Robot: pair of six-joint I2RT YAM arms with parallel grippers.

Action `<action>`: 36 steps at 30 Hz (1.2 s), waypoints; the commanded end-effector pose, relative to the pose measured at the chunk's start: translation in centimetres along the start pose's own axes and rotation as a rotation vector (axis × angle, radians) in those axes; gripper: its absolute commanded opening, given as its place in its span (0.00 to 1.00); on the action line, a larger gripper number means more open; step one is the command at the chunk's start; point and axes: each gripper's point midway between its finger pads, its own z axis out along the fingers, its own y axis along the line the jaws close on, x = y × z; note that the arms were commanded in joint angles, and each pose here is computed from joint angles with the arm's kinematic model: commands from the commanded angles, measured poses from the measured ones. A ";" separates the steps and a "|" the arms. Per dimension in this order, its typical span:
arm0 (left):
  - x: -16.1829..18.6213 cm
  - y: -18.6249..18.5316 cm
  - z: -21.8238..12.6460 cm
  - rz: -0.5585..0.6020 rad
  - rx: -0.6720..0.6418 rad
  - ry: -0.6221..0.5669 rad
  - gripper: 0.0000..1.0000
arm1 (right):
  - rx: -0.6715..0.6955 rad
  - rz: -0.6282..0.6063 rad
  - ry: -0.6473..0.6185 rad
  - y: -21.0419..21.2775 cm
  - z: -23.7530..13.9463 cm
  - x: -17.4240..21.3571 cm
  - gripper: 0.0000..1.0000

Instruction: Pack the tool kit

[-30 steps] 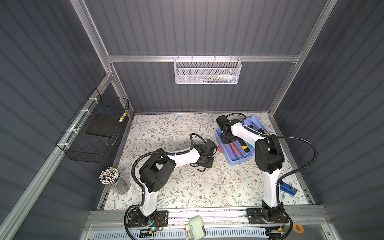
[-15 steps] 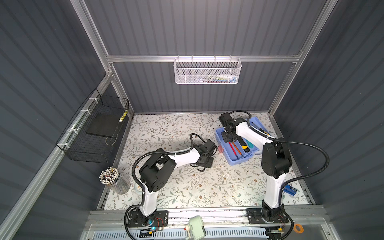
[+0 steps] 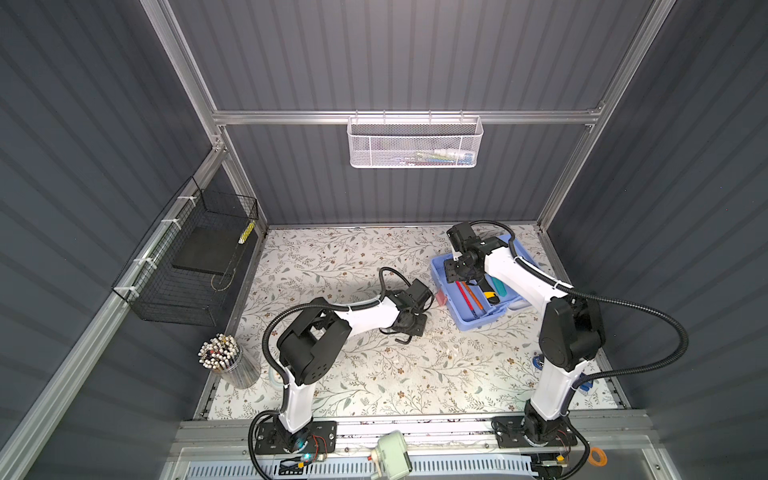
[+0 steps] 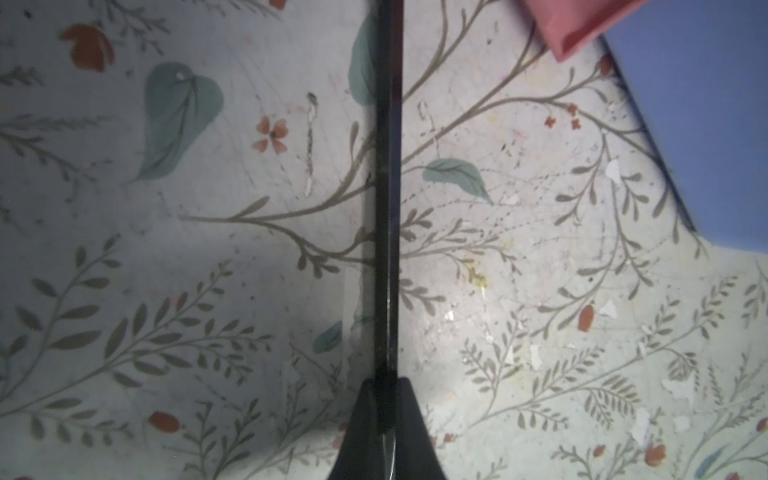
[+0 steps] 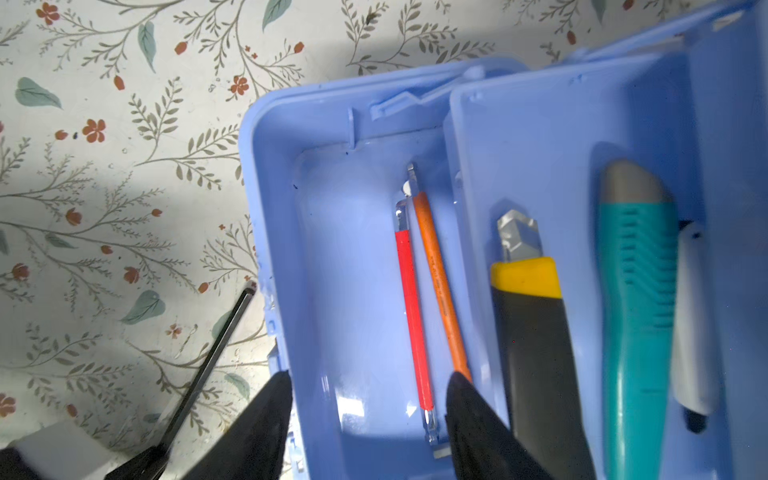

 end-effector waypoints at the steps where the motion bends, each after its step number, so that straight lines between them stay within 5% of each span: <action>1: -0.7 -1.2 -2.0 0.011 0.046 -0.037 0.02 | -0.083 0.049 -0.014 1.1 -1.0 0.1 0.62; 22: -5.0 -3.8 -8.1 -0.041 0.175 -0.241 0.01 | -0.466 0.282 0.002 6.7 -2.0 2.5 0.58; 33: -6.2 -5.6 -9.7 -0.059 0.302 -0.328 0.02 | -0.618 0.354 0.016 9.1 -2.1 2.2 0.47; 36: -6.4 -6.0 -10.0 -0.059 0.324 -0.346 0.02 | -0.652 0.372 0.014 9.5 -2.2 2.0 0.37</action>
